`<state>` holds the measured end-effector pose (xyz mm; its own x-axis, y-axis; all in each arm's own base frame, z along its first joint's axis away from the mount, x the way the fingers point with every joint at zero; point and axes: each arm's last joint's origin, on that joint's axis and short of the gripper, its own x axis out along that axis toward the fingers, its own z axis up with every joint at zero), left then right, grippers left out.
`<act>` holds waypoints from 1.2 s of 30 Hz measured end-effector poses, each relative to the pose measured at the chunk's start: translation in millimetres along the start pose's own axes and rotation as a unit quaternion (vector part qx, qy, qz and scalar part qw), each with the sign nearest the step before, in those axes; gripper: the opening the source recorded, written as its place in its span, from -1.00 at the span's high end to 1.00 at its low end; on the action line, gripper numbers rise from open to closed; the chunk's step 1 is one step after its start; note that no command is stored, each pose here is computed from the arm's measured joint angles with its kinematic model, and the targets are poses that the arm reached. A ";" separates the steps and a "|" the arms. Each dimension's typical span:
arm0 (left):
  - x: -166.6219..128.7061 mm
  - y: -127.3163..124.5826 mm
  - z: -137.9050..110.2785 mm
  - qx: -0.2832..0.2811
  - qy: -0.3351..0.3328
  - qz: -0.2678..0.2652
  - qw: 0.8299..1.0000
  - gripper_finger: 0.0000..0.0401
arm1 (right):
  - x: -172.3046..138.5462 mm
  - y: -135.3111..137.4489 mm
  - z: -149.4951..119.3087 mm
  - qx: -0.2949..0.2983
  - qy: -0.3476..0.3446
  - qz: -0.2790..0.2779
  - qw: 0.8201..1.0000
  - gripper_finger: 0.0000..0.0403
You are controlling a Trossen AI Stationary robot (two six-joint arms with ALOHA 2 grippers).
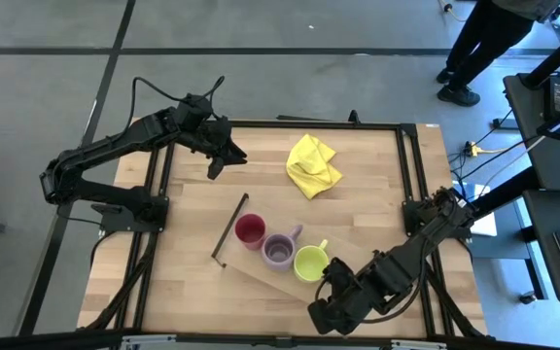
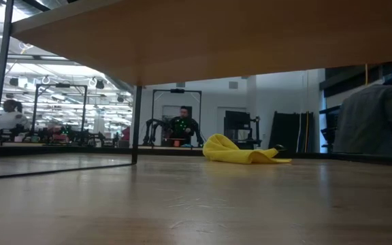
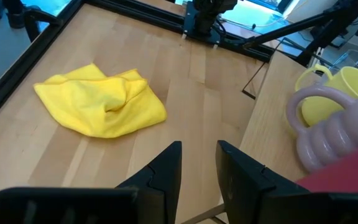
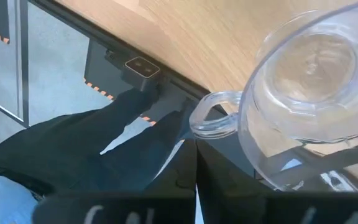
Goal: Stack small to large cups/mugs on shelf
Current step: Put the transparent mug on the shelf
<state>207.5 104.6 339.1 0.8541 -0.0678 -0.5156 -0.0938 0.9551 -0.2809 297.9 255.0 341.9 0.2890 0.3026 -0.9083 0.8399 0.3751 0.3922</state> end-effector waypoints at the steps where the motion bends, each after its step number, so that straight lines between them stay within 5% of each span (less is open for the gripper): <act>1: 0.0 0.0 0.0 0.000 0.000 0.000 1.000 0.53 | -1.2 -0.3 -0.1 0.000 0.000 0.001 1.000 0.99; 10: 0.0 0.0 0.1 0.000 0.000 0.000 1.000 0.53 | -38.5 -11.6 -1.7 -0.006 -0.070 0.046 0.996 0.99; 19: 0.0 0.0 0.0 0.000 0.000 0.000 1.000 0.53 | -57.6 -43.8 1.2 0.041 -0.106 -0.064 0.991 0.96; 30: 0.0 0.0 -0.1 0.000 0.001 0.000 1.000 0.53 | -58.2 -45.5 1.5 0.050 -0.105 -0.072 0.991 0.44; 36: 0.0 0.0 -0.2 -0.001 0.001 0.000 1.000 0.53 | -56.9 -47.1 2.0 0.051 -0.108 -0.080 0.990 0.39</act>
<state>207.4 104.5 339.0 0.8533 -0.0686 -0.5168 -0.0941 0.9547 -0.2822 242.8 218.3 374.8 0.2297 0.0483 -0.9721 0.9220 0.3090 0.2332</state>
